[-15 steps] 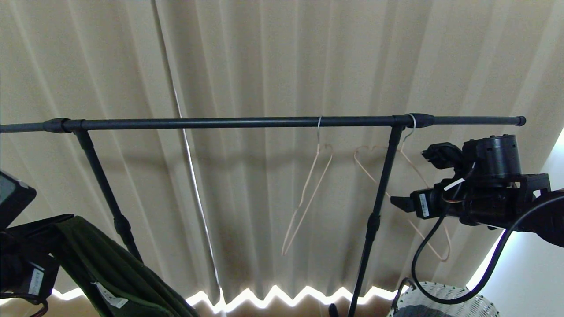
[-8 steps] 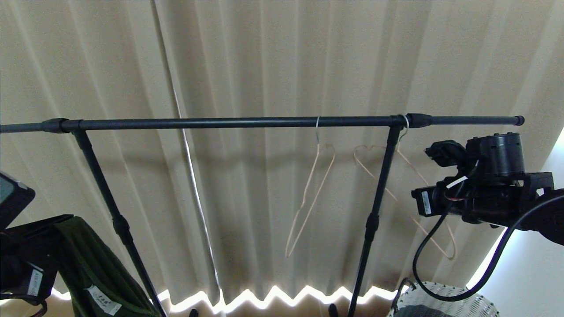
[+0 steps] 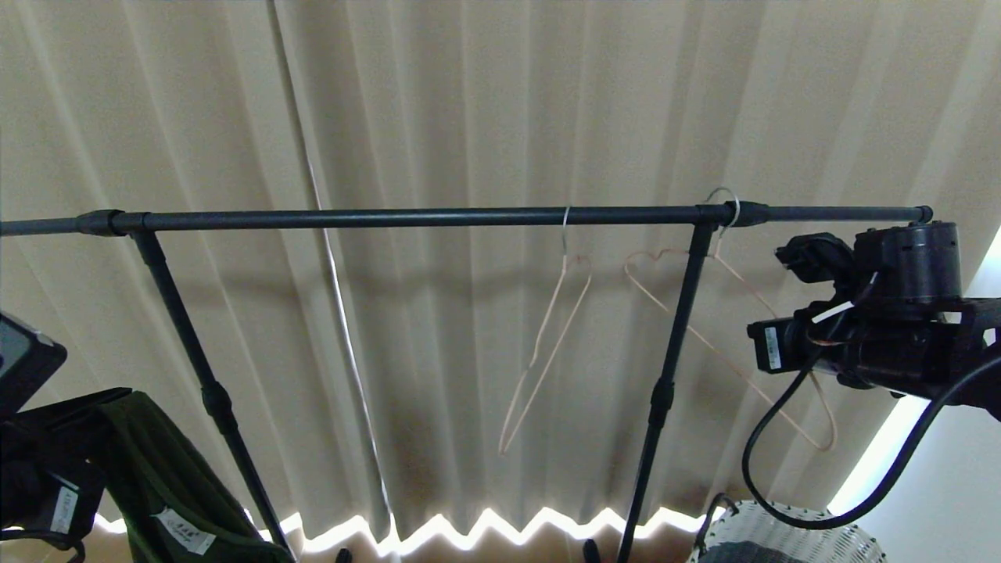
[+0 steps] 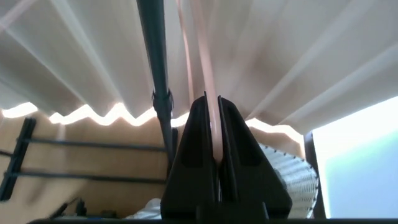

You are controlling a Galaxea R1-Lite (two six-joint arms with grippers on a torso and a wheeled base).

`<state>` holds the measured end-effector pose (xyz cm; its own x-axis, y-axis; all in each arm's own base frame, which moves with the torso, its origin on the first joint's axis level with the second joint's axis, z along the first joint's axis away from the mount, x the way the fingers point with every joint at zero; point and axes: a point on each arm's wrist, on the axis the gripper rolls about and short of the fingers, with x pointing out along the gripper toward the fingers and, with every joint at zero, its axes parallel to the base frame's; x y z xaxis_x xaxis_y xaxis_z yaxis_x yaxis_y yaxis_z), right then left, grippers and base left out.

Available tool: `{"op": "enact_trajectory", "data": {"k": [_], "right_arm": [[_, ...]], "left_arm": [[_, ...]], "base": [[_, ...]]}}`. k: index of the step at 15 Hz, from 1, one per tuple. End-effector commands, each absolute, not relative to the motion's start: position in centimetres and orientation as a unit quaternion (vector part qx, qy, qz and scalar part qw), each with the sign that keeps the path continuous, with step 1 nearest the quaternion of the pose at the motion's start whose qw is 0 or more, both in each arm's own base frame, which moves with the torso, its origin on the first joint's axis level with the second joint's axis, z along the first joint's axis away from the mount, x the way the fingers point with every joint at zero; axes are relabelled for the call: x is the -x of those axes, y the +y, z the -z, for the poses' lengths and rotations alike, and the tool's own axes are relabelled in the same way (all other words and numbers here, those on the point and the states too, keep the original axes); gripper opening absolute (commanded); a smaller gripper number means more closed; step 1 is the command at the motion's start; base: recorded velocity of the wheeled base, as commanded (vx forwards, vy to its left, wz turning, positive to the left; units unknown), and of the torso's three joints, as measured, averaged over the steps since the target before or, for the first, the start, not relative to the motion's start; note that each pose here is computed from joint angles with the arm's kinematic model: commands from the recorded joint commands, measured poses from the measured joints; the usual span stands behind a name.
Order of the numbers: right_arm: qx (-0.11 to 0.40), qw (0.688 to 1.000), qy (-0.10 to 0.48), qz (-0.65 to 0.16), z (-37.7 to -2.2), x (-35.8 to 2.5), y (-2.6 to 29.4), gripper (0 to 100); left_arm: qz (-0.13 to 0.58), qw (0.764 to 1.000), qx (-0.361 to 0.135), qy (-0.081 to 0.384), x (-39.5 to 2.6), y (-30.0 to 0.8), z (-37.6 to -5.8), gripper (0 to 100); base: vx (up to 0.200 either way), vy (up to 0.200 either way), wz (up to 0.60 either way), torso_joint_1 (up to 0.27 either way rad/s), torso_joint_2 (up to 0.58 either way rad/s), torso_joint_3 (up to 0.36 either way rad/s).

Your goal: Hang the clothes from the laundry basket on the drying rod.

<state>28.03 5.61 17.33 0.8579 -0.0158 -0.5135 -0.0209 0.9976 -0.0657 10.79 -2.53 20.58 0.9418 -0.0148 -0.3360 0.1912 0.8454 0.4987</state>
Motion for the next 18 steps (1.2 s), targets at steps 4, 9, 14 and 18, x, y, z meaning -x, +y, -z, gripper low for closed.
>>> {"op": "enact_trajectory", "data": {"k": [4, 9, 14, 18], "right_arm": [[0.026, 0.975, 0.221, 0.0, -20.2, -25.6, 5.0, 0], [0.036, 0.973, 0.226, 0.024, -19.6, -22.6, 4.3, 0], [0.037, 0.972, 0.231, 0.026, -18.8, -19.9, 3.7, 0], [0.038, 0.973, 0.228, 0.027, -18.4, -17.8, 3.2, 0]], "left_arm": [[0.053, 0.948, -0.272, 0.158, -10.8, -2.5, -20.3, 0], [0.054, 0.942, -0.288, 0.16, -10.8, -2.5, -19.8, 0], [0.055, 0.94, -0.289, 0.171, -10.7, -2.4, -19.2, 0], [0.055, 0.94, -0.289, 0.171, -10.4, -2.4, -18.9, 0]], "base": [[0.0, 0.0, 0.0, 0.0, 0.0, 0.0], [0.0, 0.0, 0.0, 0.0, 0.0, 0.0], [-0.2, 0.0, 0.0, 0.004, 0.0, 0.005], [-0.2, 0.0, 0.0, -0.001, 0.0, 0.008]]}}
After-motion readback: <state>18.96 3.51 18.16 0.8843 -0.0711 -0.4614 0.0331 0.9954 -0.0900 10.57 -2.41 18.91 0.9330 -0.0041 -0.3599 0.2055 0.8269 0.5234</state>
